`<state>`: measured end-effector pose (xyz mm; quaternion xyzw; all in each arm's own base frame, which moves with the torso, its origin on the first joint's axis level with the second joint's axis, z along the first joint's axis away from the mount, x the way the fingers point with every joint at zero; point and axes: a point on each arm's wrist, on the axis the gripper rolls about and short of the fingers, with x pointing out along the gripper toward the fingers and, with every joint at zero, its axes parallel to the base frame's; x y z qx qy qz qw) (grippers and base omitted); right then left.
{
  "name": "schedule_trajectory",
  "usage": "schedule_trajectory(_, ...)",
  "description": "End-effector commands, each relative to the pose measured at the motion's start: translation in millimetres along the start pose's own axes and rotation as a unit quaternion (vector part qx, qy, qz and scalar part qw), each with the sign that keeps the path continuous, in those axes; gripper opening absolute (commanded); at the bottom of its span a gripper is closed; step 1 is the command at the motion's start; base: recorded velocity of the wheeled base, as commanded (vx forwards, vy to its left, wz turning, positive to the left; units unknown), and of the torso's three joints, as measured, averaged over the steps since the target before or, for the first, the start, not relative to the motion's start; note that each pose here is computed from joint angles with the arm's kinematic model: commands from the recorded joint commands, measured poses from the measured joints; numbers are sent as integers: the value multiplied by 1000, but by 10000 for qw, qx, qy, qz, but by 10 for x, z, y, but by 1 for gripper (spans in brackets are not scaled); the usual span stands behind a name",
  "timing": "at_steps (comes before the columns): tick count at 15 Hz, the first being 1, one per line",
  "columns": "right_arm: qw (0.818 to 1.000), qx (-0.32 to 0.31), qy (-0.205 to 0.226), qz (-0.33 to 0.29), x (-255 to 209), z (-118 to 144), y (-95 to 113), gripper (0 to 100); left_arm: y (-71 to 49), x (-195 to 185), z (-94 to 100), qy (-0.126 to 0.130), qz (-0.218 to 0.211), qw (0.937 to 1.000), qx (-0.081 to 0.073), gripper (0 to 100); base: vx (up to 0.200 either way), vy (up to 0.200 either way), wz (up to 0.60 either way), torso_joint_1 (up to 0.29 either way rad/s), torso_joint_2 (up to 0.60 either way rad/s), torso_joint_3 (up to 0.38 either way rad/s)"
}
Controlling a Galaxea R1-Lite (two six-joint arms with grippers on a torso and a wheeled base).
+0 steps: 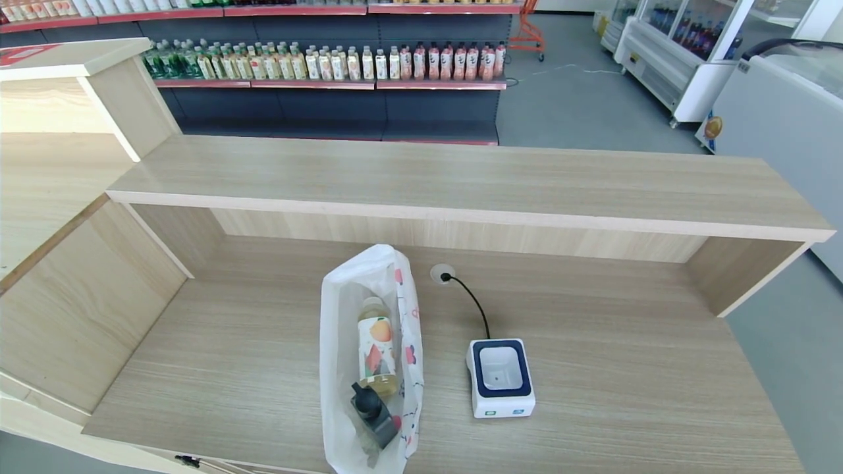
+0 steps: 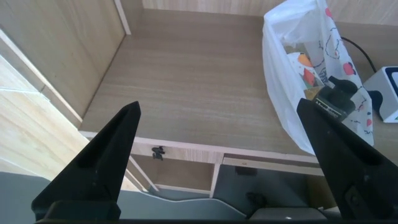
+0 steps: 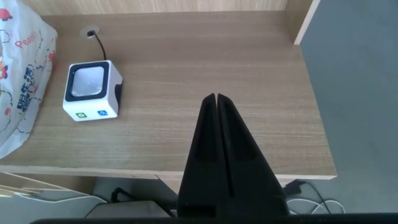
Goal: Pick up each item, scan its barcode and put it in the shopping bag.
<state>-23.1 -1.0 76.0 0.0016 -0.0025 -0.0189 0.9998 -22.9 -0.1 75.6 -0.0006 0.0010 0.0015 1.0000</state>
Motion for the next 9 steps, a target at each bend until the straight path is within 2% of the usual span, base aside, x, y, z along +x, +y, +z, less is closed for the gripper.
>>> schedule_trajectory(1,10000,-1,9,-2,2,0,0,0,0,0,0,-2,0,10000,-1,100,0,0,0,0,0,0)
schedule_trajectory(9,10000,-1,9,-2,2,0,0,0,0,0,0,-2,0,10000,-1,100,0,0,0,0,0,0)
